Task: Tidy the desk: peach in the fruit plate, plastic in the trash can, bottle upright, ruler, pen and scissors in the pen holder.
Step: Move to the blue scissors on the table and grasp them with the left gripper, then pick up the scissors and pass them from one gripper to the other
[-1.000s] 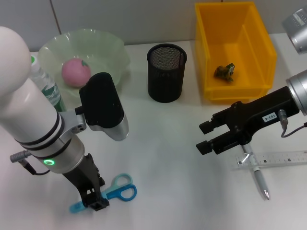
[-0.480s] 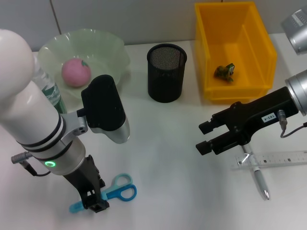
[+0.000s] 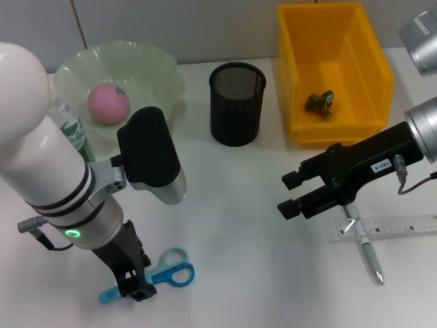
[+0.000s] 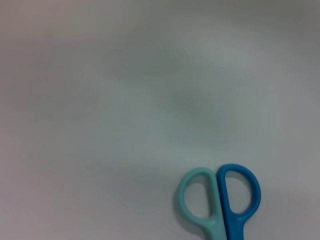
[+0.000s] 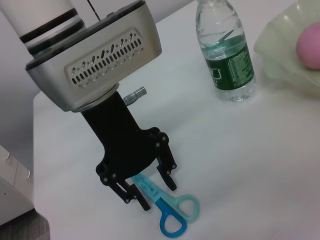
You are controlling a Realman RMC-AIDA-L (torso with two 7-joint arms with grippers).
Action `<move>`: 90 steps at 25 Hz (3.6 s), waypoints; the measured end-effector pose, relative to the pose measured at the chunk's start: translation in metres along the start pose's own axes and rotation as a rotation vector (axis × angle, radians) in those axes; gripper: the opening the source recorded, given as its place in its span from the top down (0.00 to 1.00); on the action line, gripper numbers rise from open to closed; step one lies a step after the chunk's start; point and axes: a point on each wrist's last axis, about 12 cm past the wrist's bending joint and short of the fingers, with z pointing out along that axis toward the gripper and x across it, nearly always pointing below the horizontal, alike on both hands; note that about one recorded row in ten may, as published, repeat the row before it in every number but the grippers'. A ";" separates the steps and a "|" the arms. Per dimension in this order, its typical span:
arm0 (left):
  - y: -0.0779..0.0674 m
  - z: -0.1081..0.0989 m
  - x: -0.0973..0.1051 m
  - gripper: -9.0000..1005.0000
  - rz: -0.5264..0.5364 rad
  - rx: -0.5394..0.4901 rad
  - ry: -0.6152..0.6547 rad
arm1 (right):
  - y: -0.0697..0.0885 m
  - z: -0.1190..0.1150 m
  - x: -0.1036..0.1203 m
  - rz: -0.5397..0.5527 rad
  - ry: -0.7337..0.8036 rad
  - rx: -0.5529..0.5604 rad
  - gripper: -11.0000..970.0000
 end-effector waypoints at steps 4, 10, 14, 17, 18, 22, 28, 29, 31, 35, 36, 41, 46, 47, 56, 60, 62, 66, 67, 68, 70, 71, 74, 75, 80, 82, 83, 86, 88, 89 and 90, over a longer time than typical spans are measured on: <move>-0.001 0.000 -0.001 0.55 0.002 0.001 -0.002 | 0.000 0.000 -0.001 -0.003 0.000 0.002 0.25; -0.001 0.000 -0.001 0.58 0.002 0.003 -0.004 | 0.000 0.000 -0.002 -0.005 0.000 0.002 0.25; -0.001 0.001 -0.001 0.60 0.004 0.004 -0.003 | 0.000 0.000 -0.002 -0.006 0.000 0.002 0.25; -0.003 0.002 -0.002 0.62 0.012 0.007 0.002 | 0.000 0.000 -0.002 -0.006 0.000 0.002 0.25; -0.003 0.003 -0.002 0.62 0.016 0.006 0.004 | 0.000 0.000 -0.002 -0.006 0.001 0.002 0.25; -0.003 0.003 -0.002 0.62 0.018 0.002 0.004 | 0.000 0.000 -0.001 -0.004 0.000 0.002 0.25; -0.003 0.003 -0.003 0.63 0.019 -0.003 0.002 | 0.000 0.000 0.000 -0.001 0.000 0.001 0.25; -0.003 0.003 -0.003 0.63 0.019 -0.003 0.002 | 0.000 0.000 0.000 -0.001 0.000 0.001 0.25; -0.003 0.003 -0.003 0.63 0.020 -0.006 0.003 | 0.000 0.000 0.000 -0.001 0.000 0.000 0.25; -0.003 0.003 -0.003 0.64 0.026 -0.007 0.003 | 0.000 0.000 0.000 -0.001 0.001 -0.001 0.25; -0.002 0.003 -0.003 0.64 0.030 -0.008 0.003 | 0.000 0.000 0.000 -0.002 0.001 -0.001 0.25; -0.002 0.003 -0.003 0.64 0.031 -0.010 0.003 | 0.000 0.000 -0.001 -0.004 0.001 -0.001 0.25; -0.002 0.004 -0.003 0.64 0.034 -0.010 0.003 | 0.000 0.000 -0.002 -0.005 0.001 -0.001 0.25; -0.002 0.004 -0.003 0.64 0.034 -0.010 0.003 | 0.000 0.000 -0.002 -0.005 0.001 -0.001 0.25; -0.003 0.007 -0.004 0.64 0.048 -0.012 0.012 | 0.000 0.000 -0.002 -0.005 0.001 -0.001 0.25; -0.003 0.007 -0.004 0.64 0.047 -0.016 0.011 | 0.000 0.000 -0.001 -0.005 0.001 -0.002 0.25; -0.003 0.007 -0.004 0.64 0.045 -0.017 0.009 | 0.000 0.000 -0.001 -0.005 0.001 -0.003 0.25; -0.002 0.005 -0.004 0.73 0.034 -0.018 -0.003 | 0.000 0.000 -0.001 -0.003 0.002 -0.006 0.25; -0.001 0.003 -0.004 0.75 0.028 -0.018 -0.009 | 0.000 0.000 -0.001 -0.003 0.002 -0.006 0.25; 0.001 0.000 -0.003 0.75 0.018 -0.018 -0.019 | 0.000 -0.001 -0.002 -0.003 0.003 -0.005 0.25; 0.003 -0.003 -0.003 0.75 0.008 -0.023 -0.034 | 0.000 -0.001 -0.002 -0.002 0.003 -0.005 0.25; 0.005 -0.007 -0.002 0.75 -0.002 -0.026 -0.046 | 0.000 -0.002 -0.002 -0.001 0.002 -0.005 0.25; 0.011 -0.019 0.003 0.75 -0.032 -0.033 -0.095 | 0.000 -0.004 -0.003 0.003 -0.013 -0.002 0.25; 0.013 -0.023 0.005 0.75 -0.047 -0.035 -0.121 | 0.000 -0.005 -0.003 0.004 -0.021 -0.002 0.25; 0.023 -0.038 0.017 0.75 -0.110 -0.038 -0.264 | 0.001 -0.007 -0.007 0.051 -0.072 -0.009 0.25; 0.027 -0.043 0.023 0.75 -0.130 -0.041 -0.342 | 0.000 -0.009 -0.009 0.095 -0.096 -0.010 0.25; 0.028 -0.044 0.025 0.74 -0.136 -0.043 -0.377 | -0.001 -0.012 -0.010 0.138 -0.125 -0.007 0.25; 0.031 -0.047 0.034 0.74 -0.157 -0.067 -0.480 | -0.001 -0.014 -0.011 0.171 -0.150 -0.012 0.25; 0.032 -0.046 0.042 0.74 -0.160 -0.085 -0.541 | 0.000 -0.017 -0.011 0.212 -0.173 -0.019 0.25; 0.032 -0.046 0.042 0.74 -0.160 -0.085 -0.541 | 0.000 -0.019 -0.012 0.233 -0.179 -0.021 0.25; 0.032 -0.045 0.043 0.74 -0.157 -0.089 -0.550 | -0.001 -0.020 -0.012 0.250 -0.184 -0.024 0.25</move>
